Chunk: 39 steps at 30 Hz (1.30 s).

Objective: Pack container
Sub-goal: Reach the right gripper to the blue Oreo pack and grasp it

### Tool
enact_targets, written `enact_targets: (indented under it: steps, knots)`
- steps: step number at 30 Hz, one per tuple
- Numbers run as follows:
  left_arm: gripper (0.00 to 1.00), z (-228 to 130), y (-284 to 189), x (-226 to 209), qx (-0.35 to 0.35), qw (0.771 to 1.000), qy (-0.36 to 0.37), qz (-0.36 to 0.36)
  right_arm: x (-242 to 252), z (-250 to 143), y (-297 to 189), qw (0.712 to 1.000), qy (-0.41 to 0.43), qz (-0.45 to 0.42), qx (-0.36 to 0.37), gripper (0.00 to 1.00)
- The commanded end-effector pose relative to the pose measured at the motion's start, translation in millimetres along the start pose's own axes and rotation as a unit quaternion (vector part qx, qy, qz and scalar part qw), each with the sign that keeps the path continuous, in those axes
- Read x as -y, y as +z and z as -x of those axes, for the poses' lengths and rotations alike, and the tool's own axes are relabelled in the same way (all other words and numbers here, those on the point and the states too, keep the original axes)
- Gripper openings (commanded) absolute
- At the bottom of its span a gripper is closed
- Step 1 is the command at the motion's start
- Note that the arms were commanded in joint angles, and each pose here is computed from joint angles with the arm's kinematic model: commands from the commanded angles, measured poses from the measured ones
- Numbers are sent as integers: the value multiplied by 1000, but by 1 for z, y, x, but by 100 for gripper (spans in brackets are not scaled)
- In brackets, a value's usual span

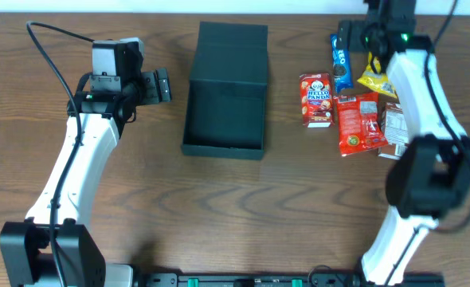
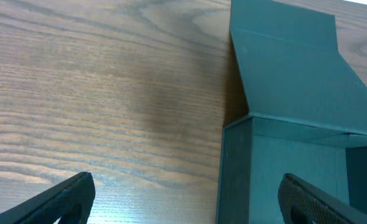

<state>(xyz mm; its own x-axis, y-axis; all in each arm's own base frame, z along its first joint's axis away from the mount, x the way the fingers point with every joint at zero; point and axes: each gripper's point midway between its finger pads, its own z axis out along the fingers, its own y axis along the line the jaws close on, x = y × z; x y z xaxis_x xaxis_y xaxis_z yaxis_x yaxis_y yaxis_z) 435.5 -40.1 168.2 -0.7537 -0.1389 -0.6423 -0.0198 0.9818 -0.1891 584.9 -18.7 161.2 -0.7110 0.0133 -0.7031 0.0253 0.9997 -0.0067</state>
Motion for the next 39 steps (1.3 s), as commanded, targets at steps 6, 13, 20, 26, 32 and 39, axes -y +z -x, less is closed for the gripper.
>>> enact_targets:
  steps: [6, 13, 20, 26, 32, 39]
  knots:
    - [95, 6, -3, -5, 7, 1000, 1, 15, 2, -13, 59, 998, -24, -10, -48, 99]
    - [95, 7, -3, -6, 10, 1000, 1, 15, -12, -47, 77, 995, -34, -2, -98, 98]
    - [95, 7, -3, -6, 10, 1000, 1, 15, -17, -73, 93, 991, -37, 0, -132, 97]
    - [95, 6, -3, -6, 8, 1000, 1, 15, -11, -90, 104, 988, -32, -14, -154, 94]
    - [95, 6, -3, -6, 8, 1000, 3, 15, -10, -97, 108, 987, -32, -15, -160, 83]
    - [95, 6, -3, -6, 8, 1000, 6, 15, -10, -102, 113, 986, -19, -17, -165, 63]
